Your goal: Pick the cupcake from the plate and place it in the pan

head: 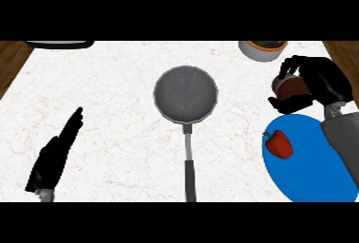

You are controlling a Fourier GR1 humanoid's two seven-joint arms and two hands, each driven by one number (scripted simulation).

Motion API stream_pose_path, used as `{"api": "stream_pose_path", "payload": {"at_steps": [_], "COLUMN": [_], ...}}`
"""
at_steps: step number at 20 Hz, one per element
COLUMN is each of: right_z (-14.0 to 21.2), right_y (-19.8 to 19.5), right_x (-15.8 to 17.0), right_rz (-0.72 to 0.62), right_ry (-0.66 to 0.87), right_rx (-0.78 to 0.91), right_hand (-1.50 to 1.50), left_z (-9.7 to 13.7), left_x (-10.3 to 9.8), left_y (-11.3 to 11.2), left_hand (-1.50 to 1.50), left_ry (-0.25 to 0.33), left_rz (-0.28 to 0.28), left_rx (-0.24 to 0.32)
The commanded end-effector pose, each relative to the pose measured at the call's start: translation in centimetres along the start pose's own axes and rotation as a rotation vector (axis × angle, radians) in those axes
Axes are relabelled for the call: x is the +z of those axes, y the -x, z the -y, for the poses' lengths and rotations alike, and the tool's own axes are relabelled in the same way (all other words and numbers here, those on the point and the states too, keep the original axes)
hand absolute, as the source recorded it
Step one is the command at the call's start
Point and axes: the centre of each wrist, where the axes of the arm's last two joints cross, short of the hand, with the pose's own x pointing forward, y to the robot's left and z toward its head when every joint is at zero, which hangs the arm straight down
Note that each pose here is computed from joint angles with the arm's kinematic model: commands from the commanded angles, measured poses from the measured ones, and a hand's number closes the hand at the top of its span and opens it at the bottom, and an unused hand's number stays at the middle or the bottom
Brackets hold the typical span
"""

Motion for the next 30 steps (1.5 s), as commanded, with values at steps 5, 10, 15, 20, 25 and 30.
{"api": "stream_pose_path", "payload": {"at_steps": [5, 10, 15, 20, 25, 30], "right_z": [1.0, 0.7, -4.5, -7.4, -9.6, -11.5], "right_y": [-6.4, -12.8, -14.8, -19.1, -18.4, -16.5], "right_x": [-5.1, -8.6, -9.5, -9.8, -9.4, -8.6], "right_rz": [0.172, 0.201, 0.182, 0.173, 0.151, 0.073], "right_ry": [0.108, 0.021, -0.051, -0.117, -0.205, -0.393], "right_rx": [-0.144, -0.236, -0.32, -0.315, -0.208, -0.345], "right_hand": [1.5, 1.5, 1.5, 1.5, 1.5, 1.5], "left_z": [-1.5, 1.2, 0.1, 1.2, 0.4, 2.1], "left_x": [0.4, -0.6, -0.1, -0.2, -1.1, -1.7], "left_y": [0.9, 0.7, 1.2, 0.0, 0.7, -0.8], "left_hand": [0.0, 0.0, 0.0, 0.0, 0.0, 0.0], "left_ry": [-0.012, 0.001, 0.014, 0.027, 0.054, 0.065], "left_rz": [-0.002, 0.023, 0.019, 0.04, 0.051, 0.07], "left_rx": [0.006, -0.02, -0.003, -0.008, -0.014, -0.028]}}
